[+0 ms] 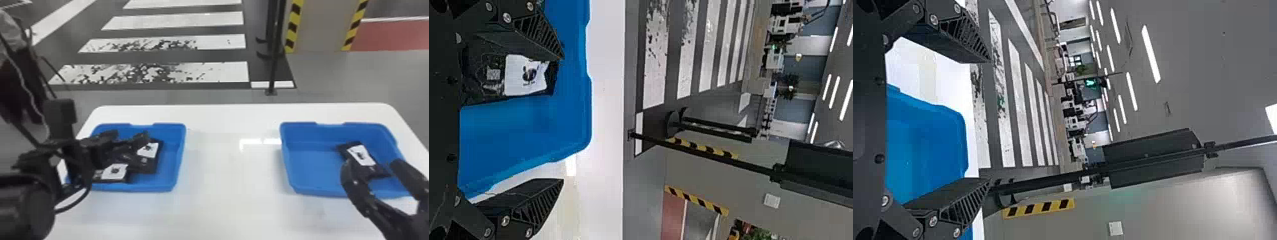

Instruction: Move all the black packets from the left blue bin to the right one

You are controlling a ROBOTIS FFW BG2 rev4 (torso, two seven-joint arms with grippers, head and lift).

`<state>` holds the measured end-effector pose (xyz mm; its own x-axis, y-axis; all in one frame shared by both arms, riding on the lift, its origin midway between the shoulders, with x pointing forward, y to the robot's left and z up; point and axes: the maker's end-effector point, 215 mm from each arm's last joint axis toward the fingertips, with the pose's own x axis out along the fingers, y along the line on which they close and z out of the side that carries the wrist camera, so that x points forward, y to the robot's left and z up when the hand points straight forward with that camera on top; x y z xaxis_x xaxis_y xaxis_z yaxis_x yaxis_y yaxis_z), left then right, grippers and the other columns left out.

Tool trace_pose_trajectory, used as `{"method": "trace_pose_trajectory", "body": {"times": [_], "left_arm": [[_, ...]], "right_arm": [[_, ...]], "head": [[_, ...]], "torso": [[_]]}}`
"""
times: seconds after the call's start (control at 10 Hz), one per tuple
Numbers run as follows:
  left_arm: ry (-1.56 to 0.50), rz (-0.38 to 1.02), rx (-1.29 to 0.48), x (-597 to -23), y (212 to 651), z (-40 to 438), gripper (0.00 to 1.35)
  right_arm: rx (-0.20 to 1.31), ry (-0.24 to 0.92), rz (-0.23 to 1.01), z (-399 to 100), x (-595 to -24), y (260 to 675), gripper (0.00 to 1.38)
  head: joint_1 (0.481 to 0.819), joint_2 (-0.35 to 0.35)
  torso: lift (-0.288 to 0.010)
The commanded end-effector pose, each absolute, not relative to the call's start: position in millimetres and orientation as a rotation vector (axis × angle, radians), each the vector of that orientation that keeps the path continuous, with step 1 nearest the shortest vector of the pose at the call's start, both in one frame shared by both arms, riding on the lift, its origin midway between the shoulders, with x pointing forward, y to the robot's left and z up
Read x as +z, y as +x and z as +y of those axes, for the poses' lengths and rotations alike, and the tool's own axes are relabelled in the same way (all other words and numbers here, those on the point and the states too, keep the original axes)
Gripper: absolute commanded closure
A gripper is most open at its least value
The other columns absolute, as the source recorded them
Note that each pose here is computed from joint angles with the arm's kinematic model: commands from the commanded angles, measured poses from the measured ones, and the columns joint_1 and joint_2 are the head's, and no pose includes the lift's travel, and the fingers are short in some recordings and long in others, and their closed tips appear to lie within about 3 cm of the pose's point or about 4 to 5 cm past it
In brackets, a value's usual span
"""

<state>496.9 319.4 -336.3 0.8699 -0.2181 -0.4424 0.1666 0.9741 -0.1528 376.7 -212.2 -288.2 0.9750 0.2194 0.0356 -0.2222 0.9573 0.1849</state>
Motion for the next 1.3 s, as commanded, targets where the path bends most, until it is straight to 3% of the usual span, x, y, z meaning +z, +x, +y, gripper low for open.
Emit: {"method": "trace_pose_trajectory", "body": {"times": [0.0, 0.4, 0.8, 1.1, 1.2], "left_arm": [[-0.114, 0.510, -0.152, -353.0, 509.8, 341.4, 0.20], [-0.131, 0.672, -0.104, -396.8, 538.6, 355.0, 0.20], [-0.128, 0.893, -0.091, -447.7, 524.3, 336.0, 0.21], [-0.109, 0.964, -0.094, -469.4, 533.3, 333.8, 0.22], [-0.128, 0.990, -0.103, -477.7, 534.5, 334.0, 0.47]], "right_arm": [[0.219, 0.206, 0.001, -203.4, -284.6, 362.1, 0.20], [0.230, 0.245, 0.049, -193.7, -297.1, 352.9, 0.20], [0.237, 0.278, 0.074, -189.3, -306.9, 351.4, 0.21], [0.252, 0.301, 0.094, -183.8, -314.8, 351.5, 0.21], [0.253, 0.309, 0.097, -182.8, -316.8, 351.7, 0.21]], "head": [[0.695, 0.127], [0.695, 0.205], [0.695, 0.201], [0.695, 0.179], [0.695, 0.182]], "torso": [[-0.140], [-0.140], [-0.140], [-0.140], [-0.140]]}}
